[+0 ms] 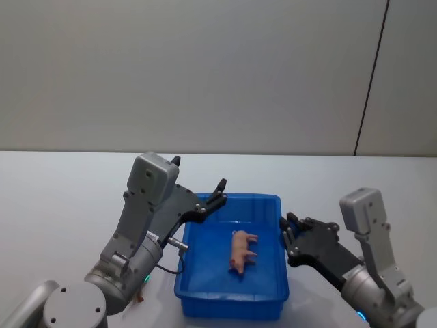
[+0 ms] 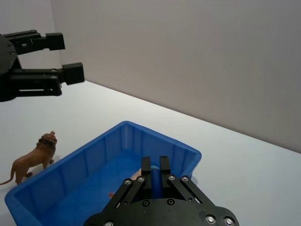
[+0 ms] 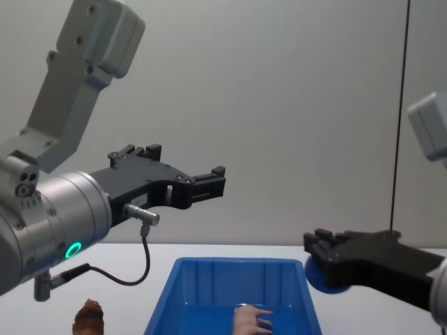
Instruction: Pick up the two dolls from the table and place them into the box.
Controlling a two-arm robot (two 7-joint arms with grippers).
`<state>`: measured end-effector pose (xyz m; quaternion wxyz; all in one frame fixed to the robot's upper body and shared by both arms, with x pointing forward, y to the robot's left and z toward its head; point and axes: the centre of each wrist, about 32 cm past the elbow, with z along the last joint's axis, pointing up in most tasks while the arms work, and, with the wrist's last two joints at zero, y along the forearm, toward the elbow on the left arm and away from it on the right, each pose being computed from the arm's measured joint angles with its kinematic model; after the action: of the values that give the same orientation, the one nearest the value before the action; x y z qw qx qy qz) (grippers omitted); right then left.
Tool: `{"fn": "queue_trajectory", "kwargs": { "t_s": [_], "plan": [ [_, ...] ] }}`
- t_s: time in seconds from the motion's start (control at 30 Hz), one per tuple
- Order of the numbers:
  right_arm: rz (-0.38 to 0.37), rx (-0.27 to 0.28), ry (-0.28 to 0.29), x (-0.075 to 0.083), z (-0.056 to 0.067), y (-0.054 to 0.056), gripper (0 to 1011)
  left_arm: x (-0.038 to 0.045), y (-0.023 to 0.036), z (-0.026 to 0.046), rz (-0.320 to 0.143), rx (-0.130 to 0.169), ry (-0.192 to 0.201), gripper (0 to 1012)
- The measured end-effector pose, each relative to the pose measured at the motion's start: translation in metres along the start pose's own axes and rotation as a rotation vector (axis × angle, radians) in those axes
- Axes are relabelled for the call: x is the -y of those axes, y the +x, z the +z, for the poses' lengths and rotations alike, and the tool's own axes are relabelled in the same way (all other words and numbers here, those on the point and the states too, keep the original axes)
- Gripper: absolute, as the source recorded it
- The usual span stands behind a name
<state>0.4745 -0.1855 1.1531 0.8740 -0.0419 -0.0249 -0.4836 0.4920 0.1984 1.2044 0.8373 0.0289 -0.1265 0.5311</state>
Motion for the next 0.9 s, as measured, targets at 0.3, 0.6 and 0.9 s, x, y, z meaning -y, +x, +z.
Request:
{"fn": "queue_trajectory", "kwargs": {
  "t_s": [0.3,0.6,0.9],
  "plan": [
    [0.041,0.012,-0.017,-0.014,-0.003,-0.005,73,0.0,0.0,0.0,0.0,0.0,0.0,1001],
    [0.079,0.024,-0.067,-0.036,-0.019,-0.014,209,0.0,0.0,0.0,0.0,0.0,0.0,1001],
    [0.101,0.007,-0.053,-0.051,-0.027,-0.021,487,0.0,0.0,0.0,0.0,0.0,0.0,1001]
  ]
}}
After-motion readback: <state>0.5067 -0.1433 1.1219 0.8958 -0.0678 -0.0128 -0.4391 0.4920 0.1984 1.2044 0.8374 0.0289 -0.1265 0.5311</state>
